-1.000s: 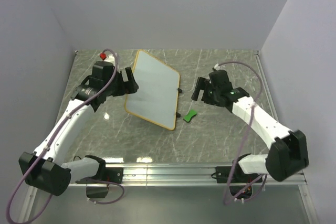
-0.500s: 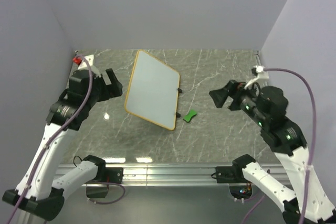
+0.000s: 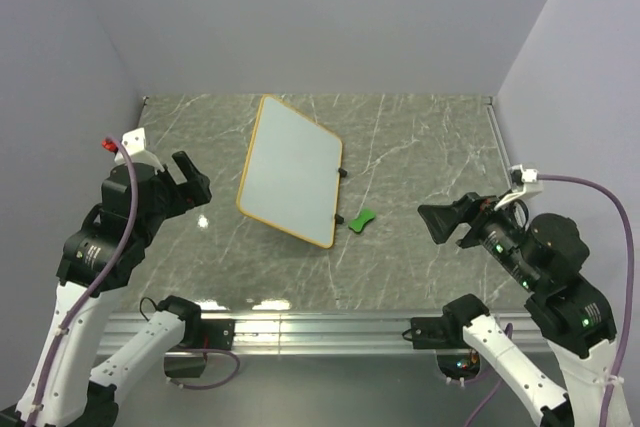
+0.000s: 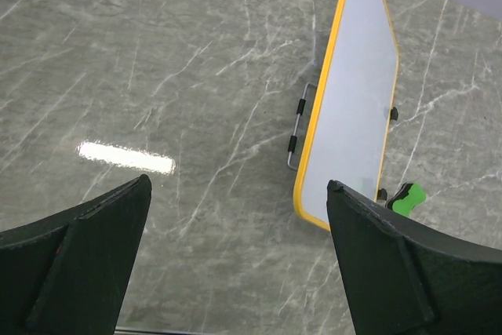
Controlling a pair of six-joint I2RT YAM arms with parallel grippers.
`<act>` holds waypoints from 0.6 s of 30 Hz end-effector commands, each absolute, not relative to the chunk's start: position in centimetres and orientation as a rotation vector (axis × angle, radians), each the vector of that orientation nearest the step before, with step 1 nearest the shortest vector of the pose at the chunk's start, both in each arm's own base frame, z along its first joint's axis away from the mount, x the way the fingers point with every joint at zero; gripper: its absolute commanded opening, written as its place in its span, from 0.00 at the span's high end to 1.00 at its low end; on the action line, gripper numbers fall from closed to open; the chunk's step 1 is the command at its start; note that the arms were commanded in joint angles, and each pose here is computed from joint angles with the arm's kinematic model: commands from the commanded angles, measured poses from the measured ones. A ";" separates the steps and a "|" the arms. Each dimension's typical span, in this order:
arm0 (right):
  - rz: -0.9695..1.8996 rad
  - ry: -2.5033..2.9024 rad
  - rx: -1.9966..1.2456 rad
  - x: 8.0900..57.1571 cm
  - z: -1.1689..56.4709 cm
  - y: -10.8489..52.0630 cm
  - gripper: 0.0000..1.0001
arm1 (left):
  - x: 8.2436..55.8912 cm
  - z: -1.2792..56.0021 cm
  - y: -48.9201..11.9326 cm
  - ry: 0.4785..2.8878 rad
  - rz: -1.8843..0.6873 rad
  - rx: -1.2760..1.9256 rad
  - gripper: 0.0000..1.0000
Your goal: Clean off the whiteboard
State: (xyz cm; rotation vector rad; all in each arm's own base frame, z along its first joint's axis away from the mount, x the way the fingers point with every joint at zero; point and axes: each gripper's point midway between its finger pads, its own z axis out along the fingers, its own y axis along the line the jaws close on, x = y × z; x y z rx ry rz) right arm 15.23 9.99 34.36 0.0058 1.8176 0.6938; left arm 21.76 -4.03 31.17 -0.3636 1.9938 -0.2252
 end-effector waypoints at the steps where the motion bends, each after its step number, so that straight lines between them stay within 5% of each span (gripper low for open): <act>1: 0.690 1.820 0.001 15.3 35.2 10.0 0.00 | 21.4 31.4 -3.4 1.985 -0.209 -0.399 0.00; 18: 0.705 1.826 0.004 16.1 35.7 10.6 0.00 | 21.2 31.6 -3.1 1.984 -0.190 -0.406 0.01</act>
